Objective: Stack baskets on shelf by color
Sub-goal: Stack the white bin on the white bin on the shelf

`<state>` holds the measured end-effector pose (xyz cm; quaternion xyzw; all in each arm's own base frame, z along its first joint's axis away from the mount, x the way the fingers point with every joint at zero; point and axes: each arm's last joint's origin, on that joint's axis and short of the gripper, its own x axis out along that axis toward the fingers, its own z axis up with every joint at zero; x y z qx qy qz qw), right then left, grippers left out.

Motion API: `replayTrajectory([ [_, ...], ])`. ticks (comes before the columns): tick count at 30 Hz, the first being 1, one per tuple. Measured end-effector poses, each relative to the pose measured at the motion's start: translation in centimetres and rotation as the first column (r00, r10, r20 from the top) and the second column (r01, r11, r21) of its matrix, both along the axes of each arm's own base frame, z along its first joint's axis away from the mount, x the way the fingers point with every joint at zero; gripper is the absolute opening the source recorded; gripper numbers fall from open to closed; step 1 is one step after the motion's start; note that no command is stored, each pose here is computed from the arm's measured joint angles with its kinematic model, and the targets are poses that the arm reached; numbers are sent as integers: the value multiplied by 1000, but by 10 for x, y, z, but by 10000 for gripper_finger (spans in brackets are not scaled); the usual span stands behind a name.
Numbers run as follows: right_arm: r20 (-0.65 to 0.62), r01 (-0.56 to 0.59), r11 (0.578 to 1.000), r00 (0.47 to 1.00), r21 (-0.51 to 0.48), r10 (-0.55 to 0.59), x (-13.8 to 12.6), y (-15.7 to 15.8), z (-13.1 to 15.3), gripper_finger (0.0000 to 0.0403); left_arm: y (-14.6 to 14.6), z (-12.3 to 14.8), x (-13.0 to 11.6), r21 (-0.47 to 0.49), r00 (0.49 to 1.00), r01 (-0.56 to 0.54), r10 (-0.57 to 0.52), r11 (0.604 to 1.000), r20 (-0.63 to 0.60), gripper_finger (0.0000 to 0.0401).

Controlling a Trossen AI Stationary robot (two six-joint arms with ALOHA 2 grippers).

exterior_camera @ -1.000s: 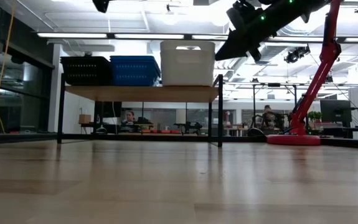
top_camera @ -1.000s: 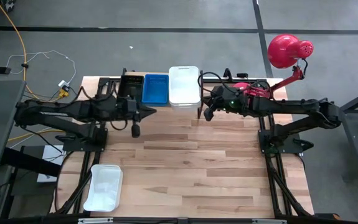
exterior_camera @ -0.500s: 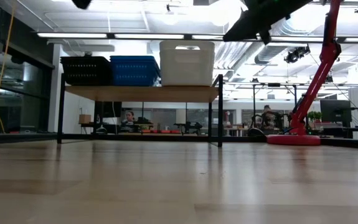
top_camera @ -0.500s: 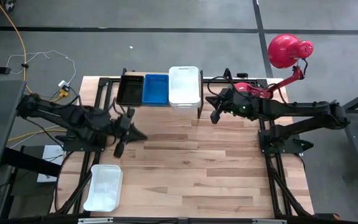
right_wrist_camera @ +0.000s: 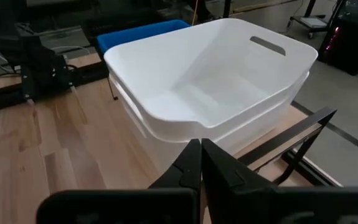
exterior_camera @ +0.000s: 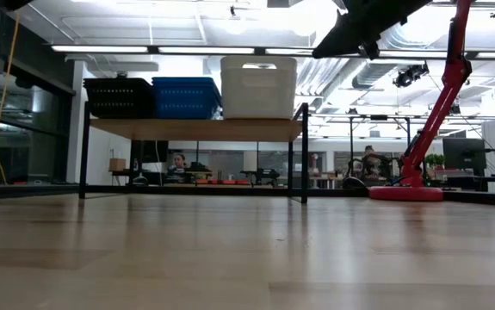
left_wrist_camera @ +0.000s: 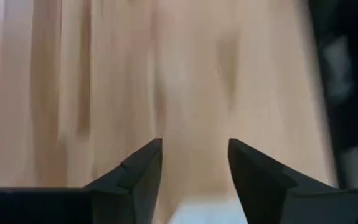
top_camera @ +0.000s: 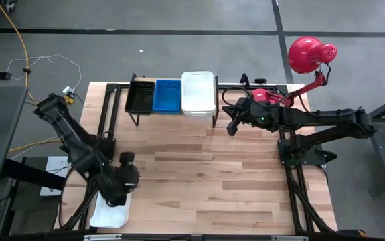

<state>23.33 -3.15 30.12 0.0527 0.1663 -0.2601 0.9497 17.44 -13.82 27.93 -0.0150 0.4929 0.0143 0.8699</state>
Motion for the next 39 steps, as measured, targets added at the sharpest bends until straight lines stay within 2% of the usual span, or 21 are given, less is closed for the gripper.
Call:
replayTrajectory([
  [4,-11,0,1000,1000,1,0,0,0,-1,0,-17,-23,-13,55,981,-84,92,995,-172,190],
  [10,-25,0,1000,1000,-1,0,-1,0,-2,0,-33,-54,-32,93,949,-62,88,994,-302,195],
  [20,-39,2,1000,999,3,-2,-1,0,-3,0,-15,-84,-41,207,919,-75,149,975,-366,195],
  [28,-40,3,1000,999,6,-2,-2,0,-4,0,-9,-95,-31,132,911,-41,92,990,-402,193],
  [31,-49,3,1000,999,7,-2,-2,0,-4,0,-8,-102,-29,84,908,-54,84,995,-411,175],
  [34,-61,2,1000,998,6,-1,-2,0,-5,0,-6,-107,-28,77,908,-62,88,995,-409,137],
  [39,-66,-1,1000,998,3,1,-2,0,-6,0,0,-104,-24,91,915,-99,126,991,-384,29],
])
